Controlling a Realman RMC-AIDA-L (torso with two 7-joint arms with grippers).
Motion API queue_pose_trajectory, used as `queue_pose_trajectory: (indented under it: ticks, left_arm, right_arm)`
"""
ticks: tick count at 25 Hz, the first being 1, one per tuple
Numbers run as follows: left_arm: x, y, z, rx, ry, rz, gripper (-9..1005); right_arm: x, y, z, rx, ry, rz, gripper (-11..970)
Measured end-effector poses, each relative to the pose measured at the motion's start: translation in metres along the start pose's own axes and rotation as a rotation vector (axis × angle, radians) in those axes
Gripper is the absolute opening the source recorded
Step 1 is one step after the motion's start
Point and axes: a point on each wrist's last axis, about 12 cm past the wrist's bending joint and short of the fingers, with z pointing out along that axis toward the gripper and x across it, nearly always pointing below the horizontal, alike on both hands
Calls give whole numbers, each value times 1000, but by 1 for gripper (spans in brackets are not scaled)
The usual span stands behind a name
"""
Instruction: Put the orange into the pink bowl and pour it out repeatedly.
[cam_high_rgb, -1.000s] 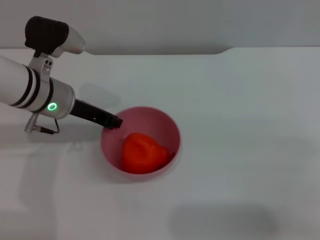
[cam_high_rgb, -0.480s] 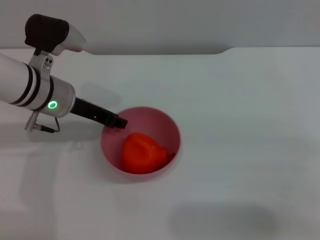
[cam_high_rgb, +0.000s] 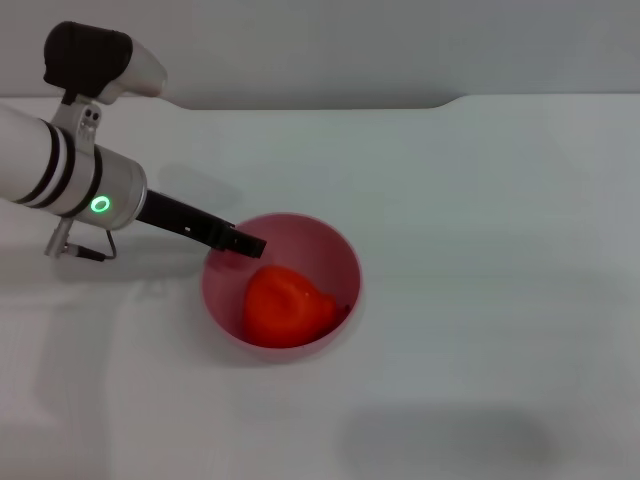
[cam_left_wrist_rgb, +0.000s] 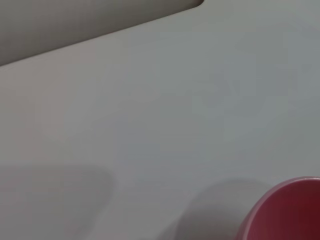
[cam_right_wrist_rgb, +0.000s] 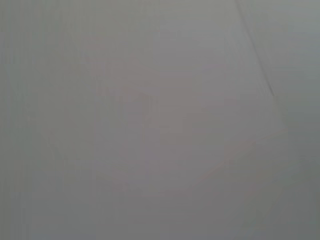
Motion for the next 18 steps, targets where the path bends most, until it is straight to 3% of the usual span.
queue_pose_trajectory:
  ticks: [4, 12, 18]
  left_arm:
    - [-2, -1, -4, 0, -8, 4, 736]
    - [-10, -3, -26, -25, -71, 40, 810]
    - [-27, -6, -57, -44, -227, 63, 809]
  right_arm:
    - [2, 1, 2, -5, 2, -3, 675]
    - [5, 2, 3, -13, 10, -6, 676]
    - [9, 2, 5, -22, 22, 17, 675]
